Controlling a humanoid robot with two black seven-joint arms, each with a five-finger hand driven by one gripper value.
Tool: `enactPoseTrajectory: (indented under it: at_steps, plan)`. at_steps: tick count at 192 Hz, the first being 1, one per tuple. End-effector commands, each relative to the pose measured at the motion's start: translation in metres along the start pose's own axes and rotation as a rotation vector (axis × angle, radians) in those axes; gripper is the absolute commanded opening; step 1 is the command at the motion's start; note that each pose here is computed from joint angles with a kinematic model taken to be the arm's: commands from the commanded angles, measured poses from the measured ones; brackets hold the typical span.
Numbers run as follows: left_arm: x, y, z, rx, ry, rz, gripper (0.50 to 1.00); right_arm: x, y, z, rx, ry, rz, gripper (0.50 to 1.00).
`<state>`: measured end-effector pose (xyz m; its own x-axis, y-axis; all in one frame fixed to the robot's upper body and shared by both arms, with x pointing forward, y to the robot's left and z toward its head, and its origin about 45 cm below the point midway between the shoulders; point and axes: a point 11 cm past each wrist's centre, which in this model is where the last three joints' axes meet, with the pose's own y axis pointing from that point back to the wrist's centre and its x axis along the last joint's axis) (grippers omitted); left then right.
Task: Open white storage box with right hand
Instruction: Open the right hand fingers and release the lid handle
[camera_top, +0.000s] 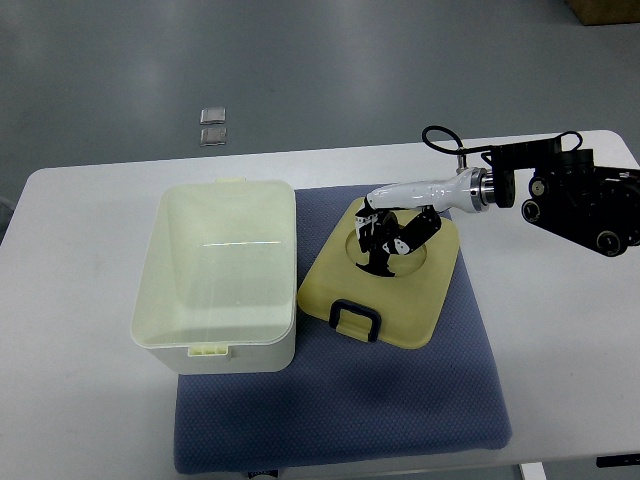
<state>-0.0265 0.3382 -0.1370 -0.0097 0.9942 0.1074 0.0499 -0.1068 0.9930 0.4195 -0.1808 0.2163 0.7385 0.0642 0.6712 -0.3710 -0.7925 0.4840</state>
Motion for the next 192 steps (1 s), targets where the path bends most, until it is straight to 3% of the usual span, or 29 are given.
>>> enactPoseTrajectory:
  at_steps: [1,66,81,92,100,116,127,169,192]
  plan:
    - [0.0,0.0,0.0,0.0,0.0,0.0,1.0,-0.004,-0.005,-0.004,0.013,-0.004,-0.01,0.5]
    - [0.0,0.0,0.0,0.0,0.0,0.0,1.0,-0.015,-0.008,-0.002,0.016,-0.024,-0.028,0.502]
    - [0.0,0.0,0.0,0.0,0.0,0.0,1.0,-0.019,-0.009,0.0,0.014,-0.036,-0.031,0.609]
    - [0.0,0.0,0.0,0.0,0.0,0.0,1.0,-0.02,-0.009,0.001,0.01,-0.045,-0.028,0.782]
    - [0.0,0.0,0.0,0.0,0.0,0.001,1.0,-0.02,-0.008,0.002,0.01,-0.054,-0.025,0.85]
    - [0.0,0.0,0.0,0.0,0.0,0.0,1.0,-0.021,-0.008,0.002,0.012,-0.06,-0.025,0.866]
    - [0.0,0.0,0.0,0.0,0.0,0.0,1.0,-0.018,-0.007,0.002,0.013,-0.067,-0.022,0.913]
    - [0.0,0.0,0.0,0.0,0.0,0.0,1.0,-0.009,0.0,0.001,0.026,-0.134,-0.007,0.919]
    - [0.0,0.0,0.0,0.0,-0.001,0.0,1.0,0.013,0.008,-0.004,0.058,-0.176,0.069,0.924]
